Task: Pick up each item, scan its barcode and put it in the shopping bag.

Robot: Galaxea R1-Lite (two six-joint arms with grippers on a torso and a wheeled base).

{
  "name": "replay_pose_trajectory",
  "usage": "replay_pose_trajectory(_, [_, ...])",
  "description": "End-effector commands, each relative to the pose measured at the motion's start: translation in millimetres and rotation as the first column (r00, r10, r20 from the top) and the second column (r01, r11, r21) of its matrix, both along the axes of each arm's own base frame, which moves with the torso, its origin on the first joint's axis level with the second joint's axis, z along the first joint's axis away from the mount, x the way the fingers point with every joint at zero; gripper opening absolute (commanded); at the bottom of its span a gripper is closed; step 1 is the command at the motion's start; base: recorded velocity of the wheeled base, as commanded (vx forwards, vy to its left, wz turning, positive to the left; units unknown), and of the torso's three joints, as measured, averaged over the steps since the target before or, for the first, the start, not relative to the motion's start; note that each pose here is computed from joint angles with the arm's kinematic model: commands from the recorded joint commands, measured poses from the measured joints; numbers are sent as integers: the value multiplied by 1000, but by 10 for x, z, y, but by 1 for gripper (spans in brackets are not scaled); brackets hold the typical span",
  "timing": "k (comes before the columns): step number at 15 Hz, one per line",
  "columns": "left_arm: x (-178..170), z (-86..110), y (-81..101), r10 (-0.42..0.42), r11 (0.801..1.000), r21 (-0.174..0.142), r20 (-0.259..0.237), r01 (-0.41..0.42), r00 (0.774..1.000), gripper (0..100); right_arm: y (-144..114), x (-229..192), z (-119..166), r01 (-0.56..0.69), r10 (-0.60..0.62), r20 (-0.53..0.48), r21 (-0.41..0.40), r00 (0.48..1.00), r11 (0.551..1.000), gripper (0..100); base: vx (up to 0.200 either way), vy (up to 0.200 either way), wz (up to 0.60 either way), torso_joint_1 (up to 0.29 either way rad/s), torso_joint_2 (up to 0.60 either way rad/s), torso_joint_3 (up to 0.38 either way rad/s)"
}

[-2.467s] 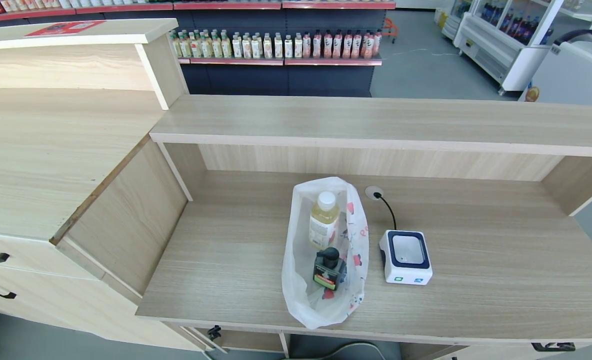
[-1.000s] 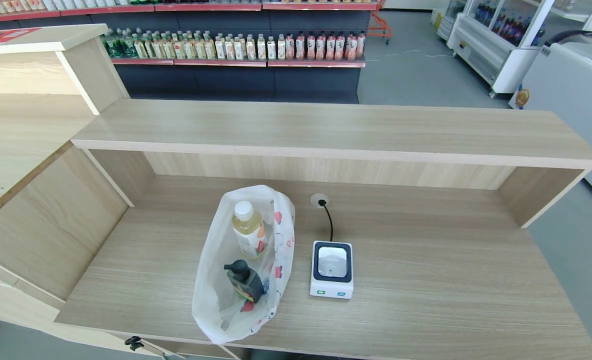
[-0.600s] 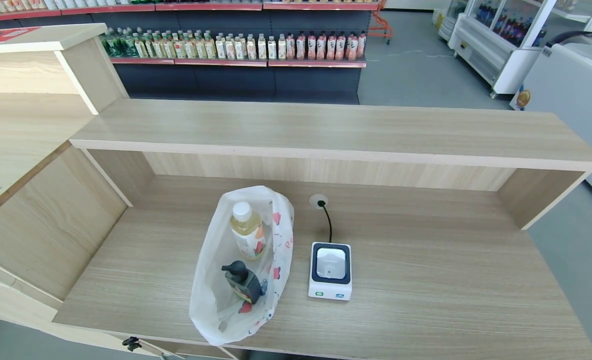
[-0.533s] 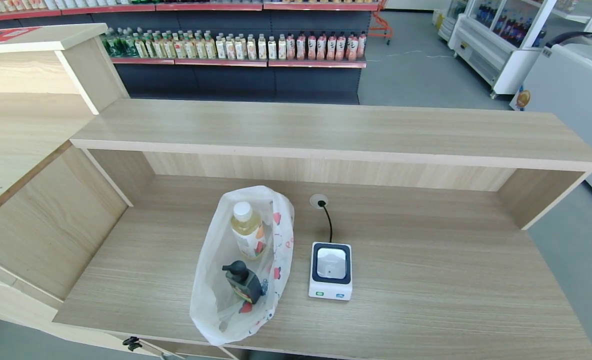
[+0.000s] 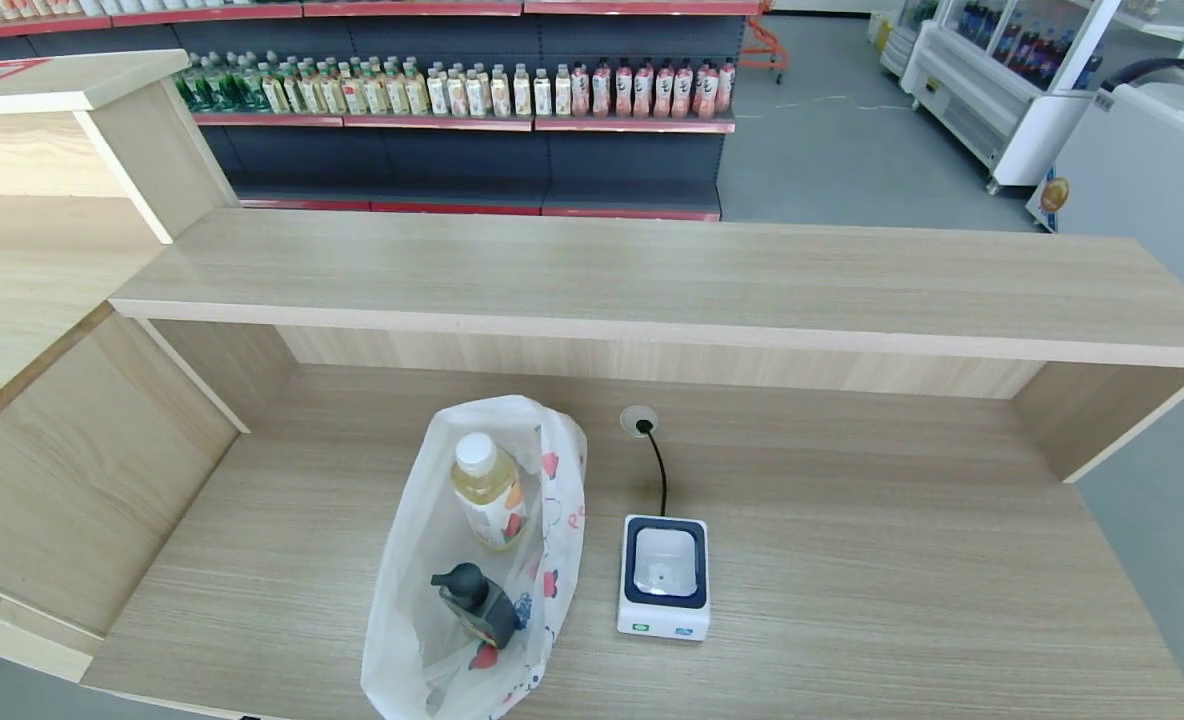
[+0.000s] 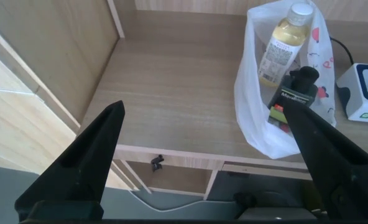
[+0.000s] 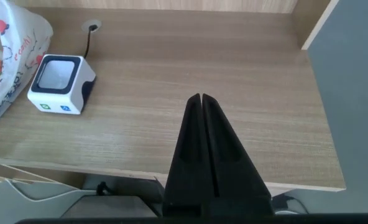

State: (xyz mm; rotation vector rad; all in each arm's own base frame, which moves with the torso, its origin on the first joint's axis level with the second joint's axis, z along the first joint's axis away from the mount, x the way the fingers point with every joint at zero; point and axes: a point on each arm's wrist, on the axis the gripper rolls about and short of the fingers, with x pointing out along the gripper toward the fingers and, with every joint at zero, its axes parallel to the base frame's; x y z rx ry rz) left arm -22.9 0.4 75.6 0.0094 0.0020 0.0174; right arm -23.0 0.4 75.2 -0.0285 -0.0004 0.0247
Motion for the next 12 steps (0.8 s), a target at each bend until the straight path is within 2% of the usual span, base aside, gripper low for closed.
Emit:
replay_pose_trajectory(1, [0, 0, 0, 1, 1000, 0, 0, -1, 1000, 100, 0, 2, 0, -1, 1, -3, -1, 1000, 1000, 0, 0, 0, 0, 0, 0, 0])
replay_pose_trajectory(12, [0, 0, 0, 1, 1000, 0, 0, -1, 1000, 100, 0, 2, 0, -1, 1, -3, -1, 1000, 1000, 0, 0, 0, 0, 0, 0, 0])
